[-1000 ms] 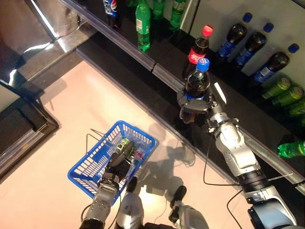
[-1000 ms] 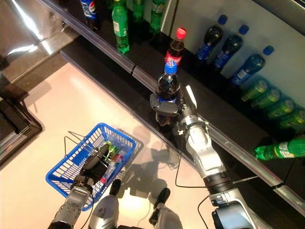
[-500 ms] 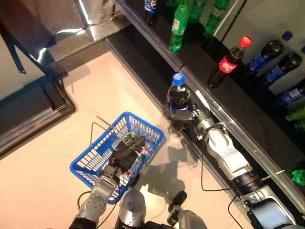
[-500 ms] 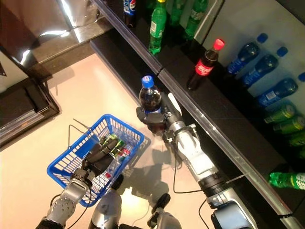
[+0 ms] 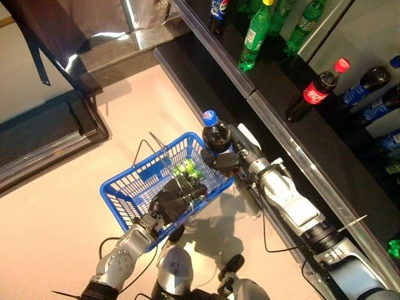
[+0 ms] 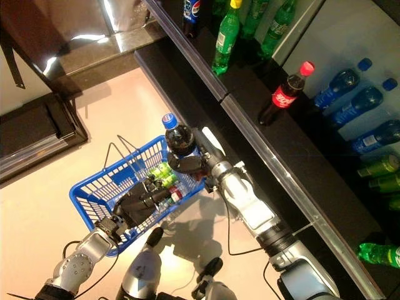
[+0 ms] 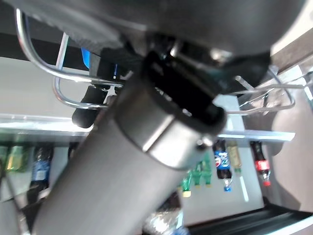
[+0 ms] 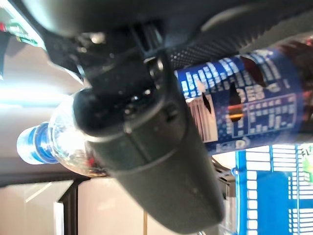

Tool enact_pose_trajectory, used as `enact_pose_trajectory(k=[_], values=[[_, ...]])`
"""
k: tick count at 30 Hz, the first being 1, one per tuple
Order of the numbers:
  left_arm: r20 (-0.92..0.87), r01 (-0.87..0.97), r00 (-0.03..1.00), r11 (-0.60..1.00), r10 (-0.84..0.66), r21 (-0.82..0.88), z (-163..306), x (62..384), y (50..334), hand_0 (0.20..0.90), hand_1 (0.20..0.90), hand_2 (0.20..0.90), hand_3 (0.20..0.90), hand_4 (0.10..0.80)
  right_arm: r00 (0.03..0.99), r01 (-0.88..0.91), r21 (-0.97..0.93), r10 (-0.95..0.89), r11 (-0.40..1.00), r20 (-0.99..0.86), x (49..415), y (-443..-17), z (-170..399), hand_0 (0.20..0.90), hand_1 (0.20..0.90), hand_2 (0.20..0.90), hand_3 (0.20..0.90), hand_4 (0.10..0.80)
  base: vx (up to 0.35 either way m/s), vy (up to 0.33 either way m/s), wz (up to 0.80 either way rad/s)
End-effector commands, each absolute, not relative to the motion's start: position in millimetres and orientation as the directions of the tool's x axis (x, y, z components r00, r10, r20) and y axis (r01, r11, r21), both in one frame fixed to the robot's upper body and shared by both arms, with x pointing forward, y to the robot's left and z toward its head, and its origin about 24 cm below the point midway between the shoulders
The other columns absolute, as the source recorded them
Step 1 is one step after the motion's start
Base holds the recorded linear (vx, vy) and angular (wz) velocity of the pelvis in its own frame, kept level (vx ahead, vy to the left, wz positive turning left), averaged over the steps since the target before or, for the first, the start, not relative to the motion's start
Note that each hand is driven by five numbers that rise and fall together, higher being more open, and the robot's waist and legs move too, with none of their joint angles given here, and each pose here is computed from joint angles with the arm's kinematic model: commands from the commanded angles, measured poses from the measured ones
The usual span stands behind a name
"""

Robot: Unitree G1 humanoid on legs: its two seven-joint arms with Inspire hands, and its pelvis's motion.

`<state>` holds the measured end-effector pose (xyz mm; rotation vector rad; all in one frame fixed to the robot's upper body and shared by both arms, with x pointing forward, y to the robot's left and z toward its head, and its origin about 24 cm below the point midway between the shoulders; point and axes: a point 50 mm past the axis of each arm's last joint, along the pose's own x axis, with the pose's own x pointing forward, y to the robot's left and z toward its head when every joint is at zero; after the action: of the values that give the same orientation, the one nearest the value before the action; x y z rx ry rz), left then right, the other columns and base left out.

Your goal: Pick up the drink and place into the basket.

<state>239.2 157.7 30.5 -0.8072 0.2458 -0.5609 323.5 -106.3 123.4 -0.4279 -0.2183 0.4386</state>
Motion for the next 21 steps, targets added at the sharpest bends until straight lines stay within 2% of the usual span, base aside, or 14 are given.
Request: enact_pose_trajectory(k=[1,12,21], values=[[0.601,0.891,0.339,0.04,-0.724,-0.453,128,222,88,0.3,0.3,0.3,0.2,0.1,0.73,-0.443,-0.493,0.621,0.749,0.286,307,-59,156,0.3,0.3,0.3,0.2,0.1,0.044,-0.009,0.05],[0.622,0.918,0.2,-0.078,-0.757,-0.39,135,210,77,0.3,0.3,0.3,0.2,0.1,0.722,-0.473,-0.538,0.657,0.698,0.217,307,-50,143,0.3,0.3,0.3,0.2,0.1,0.025,-0.004,0.06],[0.66,0.938,0.096,-0.155,-0.745,-0.311,147,201,75,0.3,0.3,0.3,0.2,0.1,0.757,-0.487,-0.6,0.649,0.634,0.072,310,-53,113,0.3,0.3,0.3,0.2,0.1,0.015,-0.002,0.08]])
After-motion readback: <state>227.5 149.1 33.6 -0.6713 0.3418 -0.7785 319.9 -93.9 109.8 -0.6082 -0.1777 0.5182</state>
